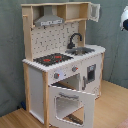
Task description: Play with the kitchen
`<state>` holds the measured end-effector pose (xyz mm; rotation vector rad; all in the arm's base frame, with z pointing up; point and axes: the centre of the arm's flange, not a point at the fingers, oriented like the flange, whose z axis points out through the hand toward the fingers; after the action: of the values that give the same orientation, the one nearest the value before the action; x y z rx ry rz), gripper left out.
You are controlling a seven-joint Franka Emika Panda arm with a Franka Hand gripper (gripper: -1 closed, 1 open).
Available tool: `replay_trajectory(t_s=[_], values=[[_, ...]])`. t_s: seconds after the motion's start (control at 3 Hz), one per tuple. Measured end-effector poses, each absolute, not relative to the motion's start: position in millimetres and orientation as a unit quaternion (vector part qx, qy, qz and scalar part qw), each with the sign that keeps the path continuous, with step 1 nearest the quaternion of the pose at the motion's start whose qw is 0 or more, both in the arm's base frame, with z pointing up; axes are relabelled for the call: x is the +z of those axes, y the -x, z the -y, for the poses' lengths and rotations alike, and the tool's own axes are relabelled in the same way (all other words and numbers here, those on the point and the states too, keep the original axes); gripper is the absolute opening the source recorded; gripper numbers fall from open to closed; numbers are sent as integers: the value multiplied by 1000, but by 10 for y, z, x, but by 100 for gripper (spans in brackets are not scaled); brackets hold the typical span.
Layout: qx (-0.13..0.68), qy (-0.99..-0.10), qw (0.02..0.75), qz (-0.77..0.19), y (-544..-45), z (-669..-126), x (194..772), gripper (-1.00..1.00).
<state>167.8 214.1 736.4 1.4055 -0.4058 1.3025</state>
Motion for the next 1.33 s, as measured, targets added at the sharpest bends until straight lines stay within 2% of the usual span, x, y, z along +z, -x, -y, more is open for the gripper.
replay_trajectory(t_s=[1.33], values=[[589,-637,482,126,-1992,-1645,7341,100]])
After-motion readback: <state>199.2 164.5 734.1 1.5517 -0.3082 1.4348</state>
